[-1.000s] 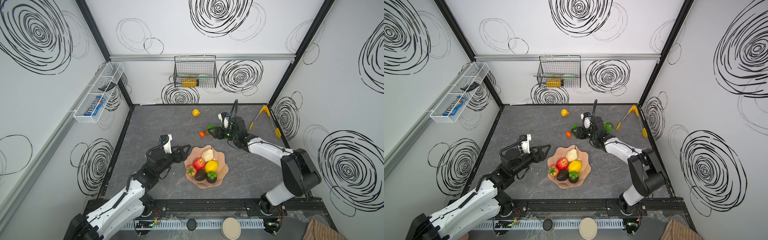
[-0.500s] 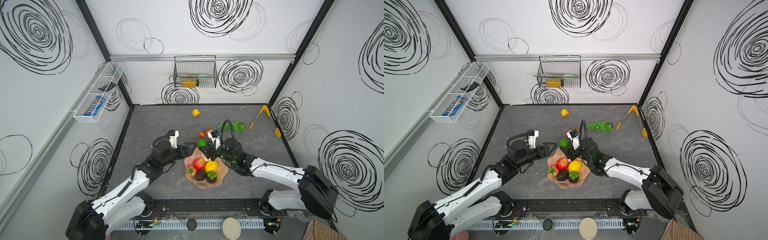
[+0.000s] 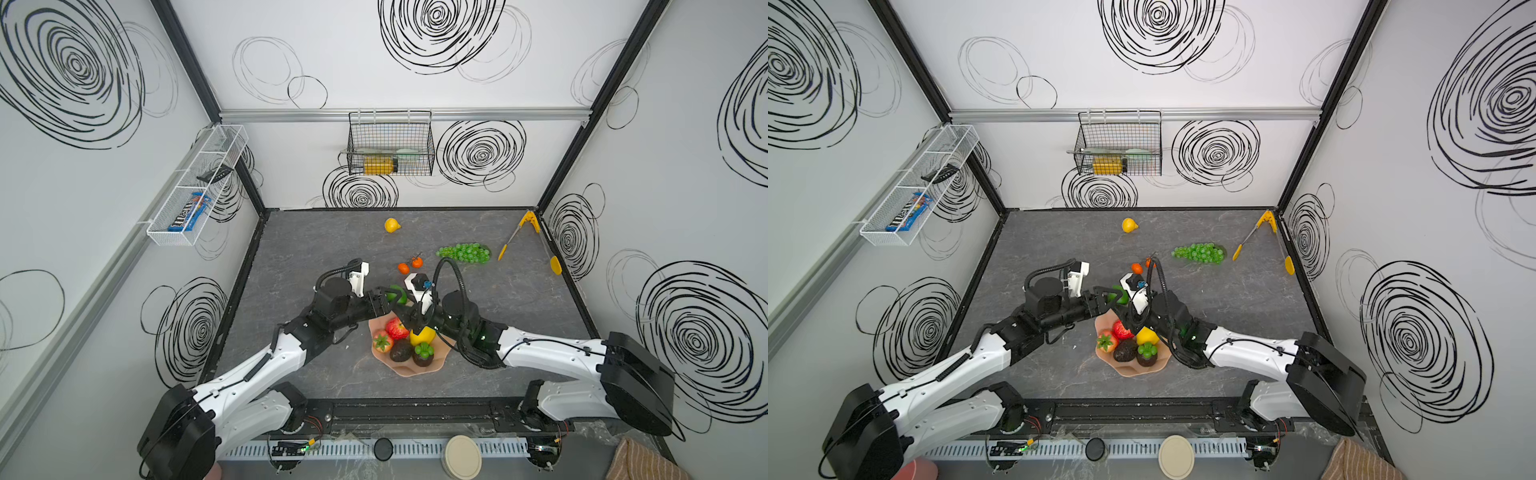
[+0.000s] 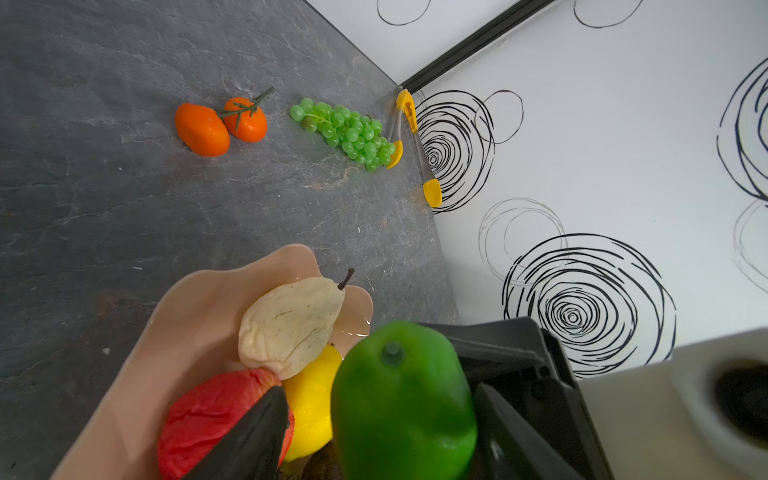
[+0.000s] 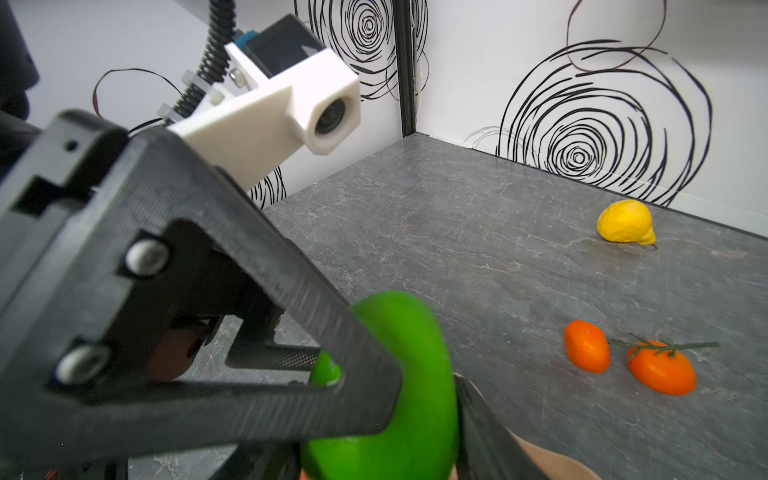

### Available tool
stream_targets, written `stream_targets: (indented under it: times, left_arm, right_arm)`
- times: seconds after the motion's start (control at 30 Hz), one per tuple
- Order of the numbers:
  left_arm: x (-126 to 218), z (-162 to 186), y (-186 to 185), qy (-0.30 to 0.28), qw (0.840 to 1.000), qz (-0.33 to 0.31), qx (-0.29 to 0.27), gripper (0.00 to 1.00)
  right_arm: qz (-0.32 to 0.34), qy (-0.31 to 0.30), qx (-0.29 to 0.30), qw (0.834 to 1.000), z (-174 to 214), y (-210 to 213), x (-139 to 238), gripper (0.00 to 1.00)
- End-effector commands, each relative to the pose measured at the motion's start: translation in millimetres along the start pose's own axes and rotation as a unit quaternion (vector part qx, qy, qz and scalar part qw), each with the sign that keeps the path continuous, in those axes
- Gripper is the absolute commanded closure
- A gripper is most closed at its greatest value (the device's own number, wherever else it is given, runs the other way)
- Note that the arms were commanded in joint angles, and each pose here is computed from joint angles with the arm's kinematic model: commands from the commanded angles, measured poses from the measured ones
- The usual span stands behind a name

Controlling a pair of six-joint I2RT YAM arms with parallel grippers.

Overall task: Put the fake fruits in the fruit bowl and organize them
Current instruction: 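Close the left gripper on the lime while the right gripper holds it, then lower the lime into the bowl with the left gripper while the right withdraws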

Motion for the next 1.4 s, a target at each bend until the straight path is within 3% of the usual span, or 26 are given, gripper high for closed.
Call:
stream_targets:
  times: [0.0,0.4,0.53,0.73,0.87,1.0,1.17,1.37]
  left_arm:
    - [2,-6,-22,-0.01,0.999,0.04,-0.012,0.34]
    - [-2,-8,-21,-0.016,0.999,0.041,-0.017,0.57]
    - [-2,-11,-16,-0.025,0.999,0.019,-0.034,0.58]
    - [4,-26,1,-0.056,0.992,-0.066,-0.095,0.59]
    - [-1,-27,11,-0.05,0.98,-0.12,-0.148,0.59]
    - [-9,-25,22,-0.048,0.957,-0.198,-0.207,0.59]
    - [-27,-13,23,-0.02,0.935,-0.232,-0.268,0.59]
    - [-43,-12,34,0.011,0.912,-0.278,-0.301,0.58]
  right_arm:
    - [0.016,-0.026,0.013,0.999,-9,-1,-1,0.44]
    - [0.024,-0.02,0.018,0.999,-8,0,-1,0.4]
    - [0.042,-0.013,0.005,0.999,-18,-5,4,0.26]
    - [0.072,-0.011,-0.004,0.997,-27,-20,28,0.06]
    - [0.098,-0.015,-0.012,0.995,-20,-33,53,0.01]
    - [0.146,-0.035,-0.041,0.988,-5,-57,77,0.01]
    - [0.161,-0.057,-0.095,0.981,9,-83,95,0.02]
    - [0.167,-0.067,-0.128,0.975,13,-97,104,0.02]
Point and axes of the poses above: each gripper's point midway between its finger pads, its own x axis back along the fingers, its own y axis along the line the jaws close on, z = x × y, the point moved 2 cm from there along x, back along the fingers, and after that the axes turned 6 degrees about x, right-handed, at the moved point
